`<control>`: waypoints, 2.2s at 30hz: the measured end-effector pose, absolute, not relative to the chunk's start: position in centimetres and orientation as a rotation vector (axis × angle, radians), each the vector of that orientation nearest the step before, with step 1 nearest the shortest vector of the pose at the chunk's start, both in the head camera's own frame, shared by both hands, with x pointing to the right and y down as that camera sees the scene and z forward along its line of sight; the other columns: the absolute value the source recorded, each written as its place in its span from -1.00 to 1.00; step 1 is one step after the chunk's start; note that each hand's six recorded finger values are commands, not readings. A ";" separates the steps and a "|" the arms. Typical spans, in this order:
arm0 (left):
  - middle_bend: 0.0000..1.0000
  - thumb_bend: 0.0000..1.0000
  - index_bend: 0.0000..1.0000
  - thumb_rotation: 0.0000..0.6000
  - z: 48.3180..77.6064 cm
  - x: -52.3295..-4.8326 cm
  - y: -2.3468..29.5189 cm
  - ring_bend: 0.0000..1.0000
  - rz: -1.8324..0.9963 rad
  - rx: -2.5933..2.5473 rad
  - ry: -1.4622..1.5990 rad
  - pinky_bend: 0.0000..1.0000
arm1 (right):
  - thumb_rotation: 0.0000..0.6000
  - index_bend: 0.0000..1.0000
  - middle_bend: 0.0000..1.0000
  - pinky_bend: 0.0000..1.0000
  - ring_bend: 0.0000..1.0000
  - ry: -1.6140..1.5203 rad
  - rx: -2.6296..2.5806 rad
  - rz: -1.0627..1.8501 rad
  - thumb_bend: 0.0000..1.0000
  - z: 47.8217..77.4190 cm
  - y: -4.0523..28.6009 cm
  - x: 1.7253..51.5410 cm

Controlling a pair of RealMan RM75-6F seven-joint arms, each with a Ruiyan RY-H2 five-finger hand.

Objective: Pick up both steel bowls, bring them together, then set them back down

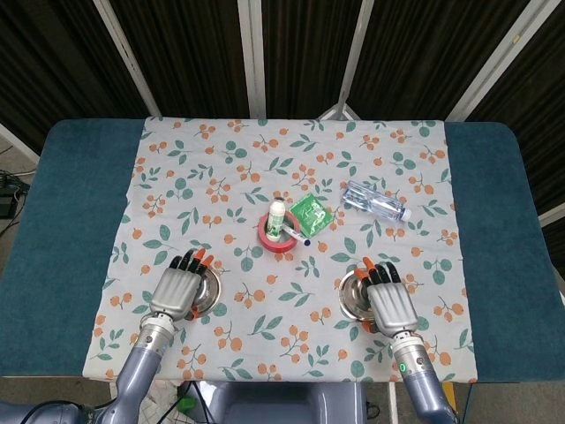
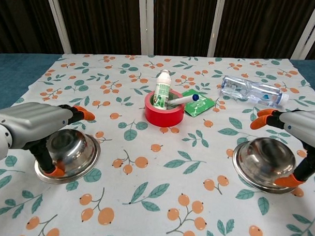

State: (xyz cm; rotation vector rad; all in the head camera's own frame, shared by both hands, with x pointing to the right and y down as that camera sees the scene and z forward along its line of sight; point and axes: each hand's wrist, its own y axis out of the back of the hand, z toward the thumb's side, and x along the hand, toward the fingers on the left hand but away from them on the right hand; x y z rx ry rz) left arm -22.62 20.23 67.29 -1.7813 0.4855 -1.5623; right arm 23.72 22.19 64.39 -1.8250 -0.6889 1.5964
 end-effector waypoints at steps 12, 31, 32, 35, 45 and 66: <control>-0.98 -1.00 -0.85 1.00 68.3 -22.2 20.4 -1.00 -1.579 -1.776 0.458 -0.73 | 1.00 -0.61 -0.97 -0.97 -0.72 -0.693 -1.832 1.608 -0.76 65.0 21.9 23.3; -0.74 -1.00 -0.82 1.00 69.2 -22.3 20.2 -0.66 -1.589 -1.759 0.462 -0.28 | 1.00 -0.48 -0.66 -0.82 -0.38 -0.683 -1.817 1.616 -0.76 65.5 21.5 22.5; -0.73 -1.00 -0.82 1.00 69.2 -22.3 20.2 -0.66 -1.589 -1.755 0.464 -0.27 | 1.00 -0.45 -0.64 -0.78 -0.34 -0.685 -1.816 1.616 -0.76 65.5 21.4 22.5; -0.67 -1.00 -0.80 1.00 69.1 -22.3 20.2 -0.64 -1.585 -1.755 0.469 -0.26 | 1.00 -0.37 -0.57 -0.70 -0.24 -0.693 -1.809 1.616 -0.76 65.4 21.3 22.4; -0.55 -1.00 -0.74 1.00 68.6 -22.5 19.8 -0.61 -1.577 -1.739 0.495 -0.26 | 1.00 -0.12 -0.40 -0.56 -0.13 -0.711 -1.793 1.610 -0.64 65.4 21.1 22.5; -0.56 -1.00 -0.72 1.00 59.2 -24.9 16.0 -0.61 -1.403 -1.717 0.771 -0.26 | 1.00 -0.39 -0.73 -0.71 -0.61 -0.621 -1.792 1.661 -0.64 65.2 21.5 23.0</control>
